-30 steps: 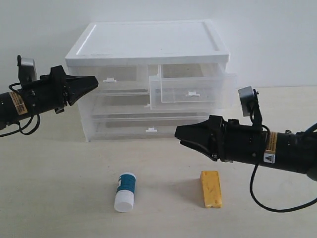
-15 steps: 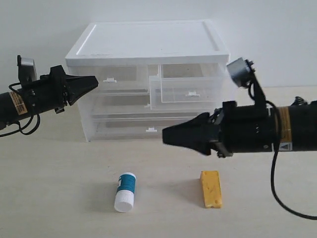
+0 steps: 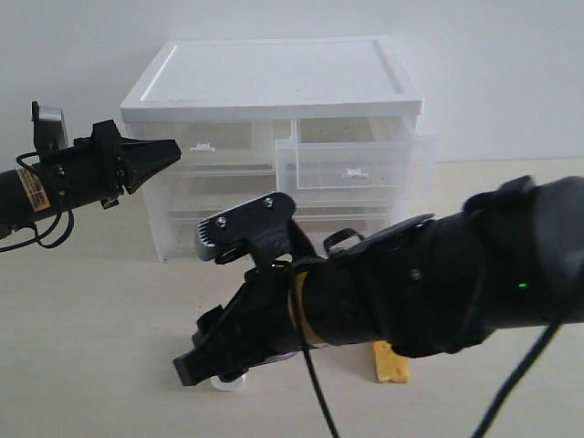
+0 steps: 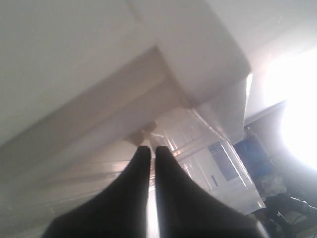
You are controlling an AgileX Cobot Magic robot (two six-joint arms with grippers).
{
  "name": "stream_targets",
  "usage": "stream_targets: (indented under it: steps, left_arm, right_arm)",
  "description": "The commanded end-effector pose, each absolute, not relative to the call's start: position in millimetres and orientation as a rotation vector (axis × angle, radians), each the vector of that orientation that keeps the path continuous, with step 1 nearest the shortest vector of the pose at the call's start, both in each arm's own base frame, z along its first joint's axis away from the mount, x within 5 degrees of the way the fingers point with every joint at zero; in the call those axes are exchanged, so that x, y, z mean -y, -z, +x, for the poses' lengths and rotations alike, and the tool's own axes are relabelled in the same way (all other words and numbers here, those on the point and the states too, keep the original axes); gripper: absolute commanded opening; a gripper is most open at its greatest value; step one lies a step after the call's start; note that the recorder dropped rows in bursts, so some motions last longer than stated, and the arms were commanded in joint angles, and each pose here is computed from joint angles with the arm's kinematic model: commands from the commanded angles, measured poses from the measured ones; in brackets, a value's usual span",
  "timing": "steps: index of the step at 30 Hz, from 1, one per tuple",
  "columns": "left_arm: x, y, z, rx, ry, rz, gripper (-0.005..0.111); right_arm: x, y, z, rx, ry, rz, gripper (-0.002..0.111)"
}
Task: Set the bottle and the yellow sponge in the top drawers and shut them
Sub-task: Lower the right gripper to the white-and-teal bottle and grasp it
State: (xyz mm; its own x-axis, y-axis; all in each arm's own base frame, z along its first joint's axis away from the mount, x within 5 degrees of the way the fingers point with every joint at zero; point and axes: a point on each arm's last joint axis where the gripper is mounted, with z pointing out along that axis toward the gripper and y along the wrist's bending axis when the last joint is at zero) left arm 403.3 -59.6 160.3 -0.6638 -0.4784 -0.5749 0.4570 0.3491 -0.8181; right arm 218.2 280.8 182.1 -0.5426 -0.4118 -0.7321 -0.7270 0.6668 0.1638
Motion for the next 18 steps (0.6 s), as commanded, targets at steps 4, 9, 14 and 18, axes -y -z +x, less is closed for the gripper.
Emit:
stream_targets:
  steps: [4,9,14,18]
  left_arm:
    - [60.4,-159.1,404.8,-1.787,1.446,-0.031,0.004]
    - [60.4,-159.1,404.8,-1.787,1.446,-0.031,0.004]
    - [64.5,-159.7,404.7,-1.782,1.454,-0.033,0.004]
    - [67.2,-159.6,404.2,-1.785,1.458,-0.026,0.004]
  right_arm:
    - [-305.4,-158.5,242.6,-2.242,-0.499,-0.833,0.058]
    - [-306.6,-141.7,251.7,-2.293,-0.411,-0.773,0.058]
    - [-305.5,-131.3,254.9,-2.320,-0.359,-0.752,0.058]
    - [-313.1,-124.6,256.4,-2.341,-0.413,-0.741,0.058]
